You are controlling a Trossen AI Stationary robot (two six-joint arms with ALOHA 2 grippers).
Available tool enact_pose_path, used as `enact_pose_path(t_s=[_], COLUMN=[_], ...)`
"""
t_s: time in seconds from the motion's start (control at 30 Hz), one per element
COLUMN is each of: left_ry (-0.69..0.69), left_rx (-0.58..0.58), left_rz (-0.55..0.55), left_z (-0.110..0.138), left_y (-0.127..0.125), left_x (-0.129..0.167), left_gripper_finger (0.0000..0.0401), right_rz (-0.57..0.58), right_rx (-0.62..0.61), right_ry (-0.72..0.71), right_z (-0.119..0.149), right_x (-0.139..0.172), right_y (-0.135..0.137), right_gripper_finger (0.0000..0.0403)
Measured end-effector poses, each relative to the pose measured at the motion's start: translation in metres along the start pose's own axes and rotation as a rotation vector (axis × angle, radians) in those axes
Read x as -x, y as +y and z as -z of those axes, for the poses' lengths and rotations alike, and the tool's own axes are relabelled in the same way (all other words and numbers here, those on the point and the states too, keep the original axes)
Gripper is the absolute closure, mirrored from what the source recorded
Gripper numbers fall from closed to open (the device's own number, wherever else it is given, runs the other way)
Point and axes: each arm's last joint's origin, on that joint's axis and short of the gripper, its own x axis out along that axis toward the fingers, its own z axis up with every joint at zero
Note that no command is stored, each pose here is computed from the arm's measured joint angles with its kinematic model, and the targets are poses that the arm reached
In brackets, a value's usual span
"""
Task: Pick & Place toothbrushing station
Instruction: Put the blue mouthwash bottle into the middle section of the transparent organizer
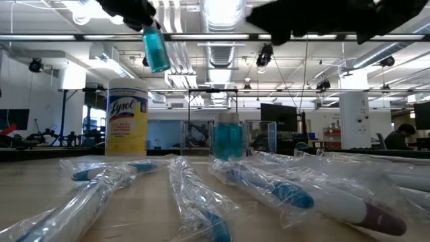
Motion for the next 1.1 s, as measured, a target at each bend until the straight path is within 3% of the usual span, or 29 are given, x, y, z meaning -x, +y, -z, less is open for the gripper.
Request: enact_pose_path(t_s=[0.13,0.37,0.6,0.87,1.1], left_ry=[-0.011,0.015,0.016,0.019,0.031], left_rx=[0.011,0.057,0.060,-0.007,-0.162], left_rz=[-0.013,0.036,0.026,0.007,0.028], left_z=[0.017,0.030,0.024,-0.017,-0.051], left_y=[0.000,0.002,0.011,0.051,0.092], left_x=[0.000,-0.012,-0.019,-0.039,-0.073], left_gripper_finger=[0.0305,0.0305,0.0305,0.0305,0.0305], right_rz=[-0.172,-0.048,0.114,0.189,0.224], right_rx=[-0.046,-0.101,-0.166,-0.207,-0.145], right_ry=[-0.098,-0.111,-0.153,-0.247,-0.235], right_z=[-0.013,-0.004,0.029,0.060,0.061], right_x=[0.031,0.074,0.101,0.119,0.120], right_y=[-0.015,-0.033,-0.027,-0.014,-0.014], right_gripper_finger=[0.0287,0.0386,0.0394,0.0394,0.0394])
